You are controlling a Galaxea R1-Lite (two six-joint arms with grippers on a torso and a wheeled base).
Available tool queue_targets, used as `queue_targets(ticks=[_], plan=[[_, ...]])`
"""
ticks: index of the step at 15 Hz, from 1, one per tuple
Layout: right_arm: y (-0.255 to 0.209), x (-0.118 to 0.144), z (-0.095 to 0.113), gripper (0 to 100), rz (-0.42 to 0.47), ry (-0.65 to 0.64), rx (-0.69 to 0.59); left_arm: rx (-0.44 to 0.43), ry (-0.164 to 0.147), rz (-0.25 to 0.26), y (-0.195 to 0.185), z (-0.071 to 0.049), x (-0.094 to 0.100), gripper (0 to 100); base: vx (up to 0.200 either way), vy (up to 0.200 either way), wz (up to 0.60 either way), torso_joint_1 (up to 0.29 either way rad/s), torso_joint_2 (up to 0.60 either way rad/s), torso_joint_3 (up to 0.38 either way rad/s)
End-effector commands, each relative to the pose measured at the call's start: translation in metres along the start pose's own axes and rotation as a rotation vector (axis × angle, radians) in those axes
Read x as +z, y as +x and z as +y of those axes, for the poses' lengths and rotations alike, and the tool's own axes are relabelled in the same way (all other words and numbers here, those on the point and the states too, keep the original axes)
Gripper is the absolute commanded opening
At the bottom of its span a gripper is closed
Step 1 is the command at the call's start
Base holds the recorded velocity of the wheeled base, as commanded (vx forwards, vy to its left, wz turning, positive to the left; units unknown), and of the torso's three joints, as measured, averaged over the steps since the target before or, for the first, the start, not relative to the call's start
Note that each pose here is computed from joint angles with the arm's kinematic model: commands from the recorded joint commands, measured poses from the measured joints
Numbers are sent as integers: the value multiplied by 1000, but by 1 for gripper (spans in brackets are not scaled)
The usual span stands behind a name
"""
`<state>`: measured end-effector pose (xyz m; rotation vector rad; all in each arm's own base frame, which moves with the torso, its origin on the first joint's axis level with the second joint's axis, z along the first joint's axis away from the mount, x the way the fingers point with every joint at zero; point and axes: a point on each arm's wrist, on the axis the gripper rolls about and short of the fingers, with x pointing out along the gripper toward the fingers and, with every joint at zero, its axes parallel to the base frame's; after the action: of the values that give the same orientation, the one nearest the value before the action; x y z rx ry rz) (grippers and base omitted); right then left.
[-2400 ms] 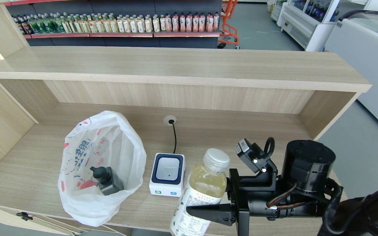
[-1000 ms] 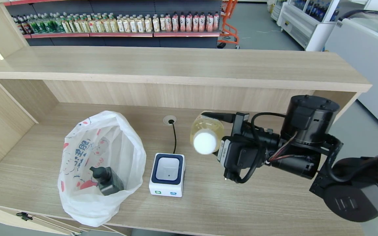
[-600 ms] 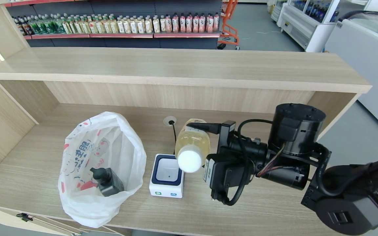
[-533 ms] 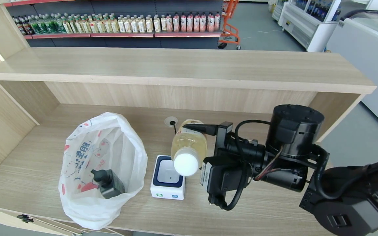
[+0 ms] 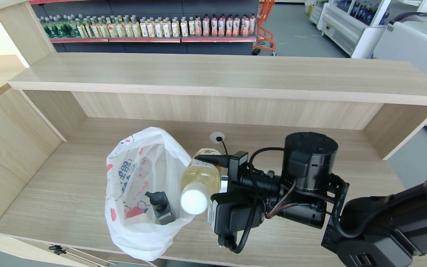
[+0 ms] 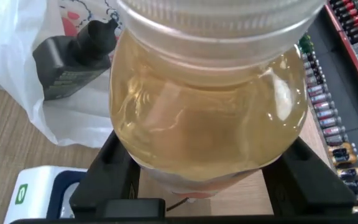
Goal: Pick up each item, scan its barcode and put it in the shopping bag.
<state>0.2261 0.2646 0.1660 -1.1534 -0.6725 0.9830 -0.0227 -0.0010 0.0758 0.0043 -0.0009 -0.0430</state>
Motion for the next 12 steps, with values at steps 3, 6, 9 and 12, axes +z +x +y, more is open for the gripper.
queue_targets(ticks=[3,6,9,12], plan=[[4,-12,20,0,25,15,50,0,0,-1,0,0,0,100,0,0,0,0,0,0],[6,-18,26,0,35,16,40,0,0,-1,0,0,0,100,0,0,0,0,0,0],[5,-23,26,0,48,15,36,-2,3,-1,0,0,0,100,0,0,0,0,0,0],[-4,-27,33,0,75,17,53,0,2,-1,0,0,0,100,0,0,0,0,0,0]])
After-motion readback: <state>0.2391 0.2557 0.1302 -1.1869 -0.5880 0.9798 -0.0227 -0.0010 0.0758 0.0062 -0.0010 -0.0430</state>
